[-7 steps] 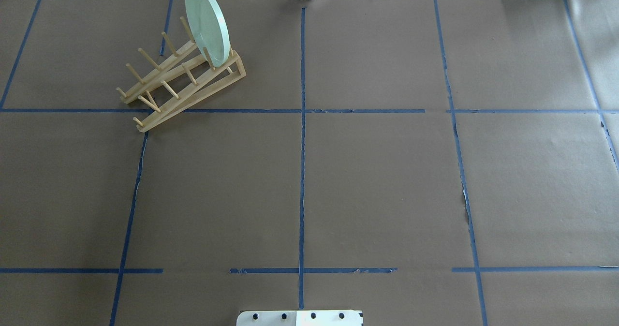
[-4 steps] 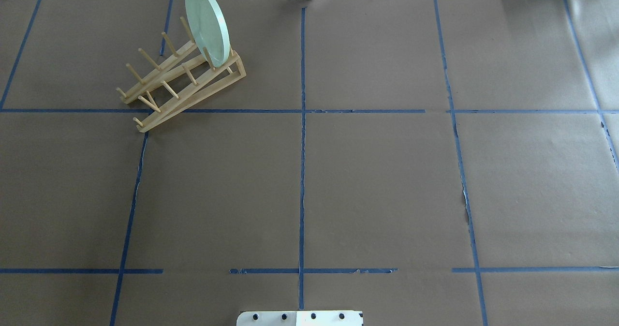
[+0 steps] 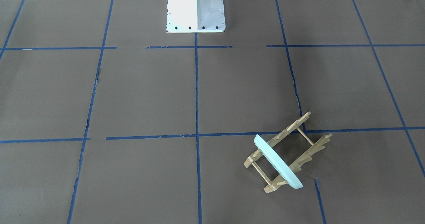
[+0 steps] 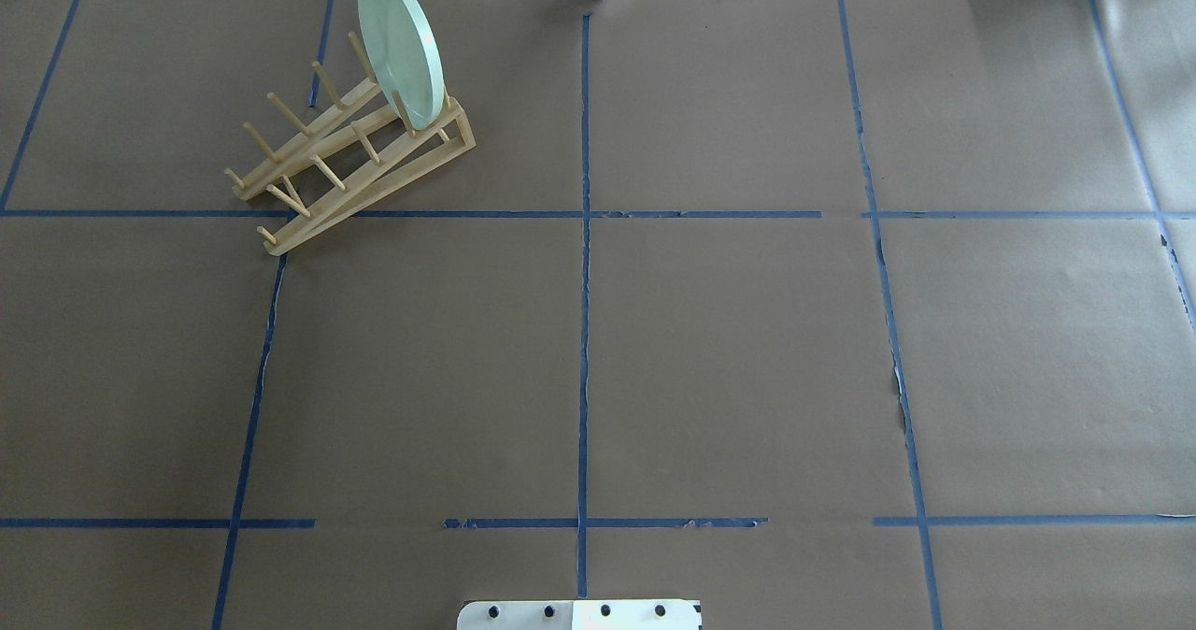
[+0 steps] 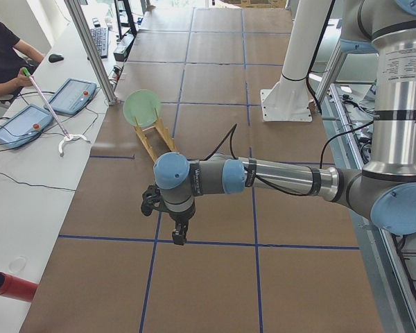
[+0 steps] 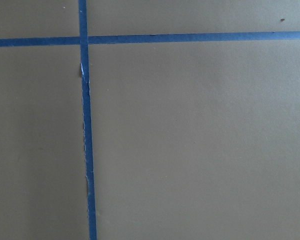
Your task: Place plate on rack
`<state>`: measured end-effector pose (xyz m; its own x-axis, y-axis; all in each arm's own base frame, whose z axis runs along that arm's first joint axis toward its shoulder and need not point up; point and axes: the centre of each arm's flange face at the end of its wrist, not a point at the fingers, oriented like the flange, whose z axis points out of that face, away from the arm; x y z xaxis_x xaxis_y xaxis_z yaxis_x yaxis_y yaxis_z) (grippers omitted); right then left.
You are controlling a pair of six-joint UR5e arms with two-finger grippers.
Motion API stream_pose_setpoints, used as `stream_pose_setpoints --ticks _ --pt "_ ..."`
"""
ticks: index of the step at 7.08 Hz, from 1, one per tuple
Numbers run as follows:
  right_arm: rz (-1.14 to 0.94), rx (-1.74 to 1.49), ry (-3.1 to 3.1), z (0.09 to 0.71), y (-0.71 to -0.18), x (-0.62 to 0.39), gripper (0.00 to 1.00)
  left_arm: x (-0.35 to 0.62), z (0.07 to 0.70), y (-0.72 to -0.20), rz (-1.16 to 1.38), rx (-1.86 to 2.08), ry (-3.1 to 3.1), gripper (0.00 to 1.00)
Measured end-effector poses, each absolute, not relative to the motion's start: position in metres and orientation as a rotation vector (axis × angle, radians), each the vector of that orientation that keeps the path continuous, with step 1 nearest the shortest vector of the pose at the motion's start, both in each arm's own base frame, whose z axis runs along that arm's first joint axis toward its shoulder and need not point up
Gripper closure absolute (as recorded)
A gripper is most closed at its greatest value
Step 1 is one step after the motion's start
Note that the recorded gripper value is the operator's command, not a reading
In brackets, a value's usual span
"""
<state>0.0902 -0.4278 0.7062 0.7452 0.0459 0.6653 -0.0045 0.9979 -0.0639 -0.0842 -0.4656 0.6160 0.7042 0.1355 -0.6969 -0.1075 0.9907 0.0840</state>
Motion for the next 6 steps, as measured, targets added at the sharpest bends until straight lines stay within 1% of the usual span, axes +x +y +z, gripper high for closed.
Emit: stream_pose_setpoints --ticks 6 --pt "0.027 -0.059 -0.730 0.7059 -0.4282 0.0902 0.00 -0.0845 0.6263 -0.4602 0.129 0.015 0.778 0.00"
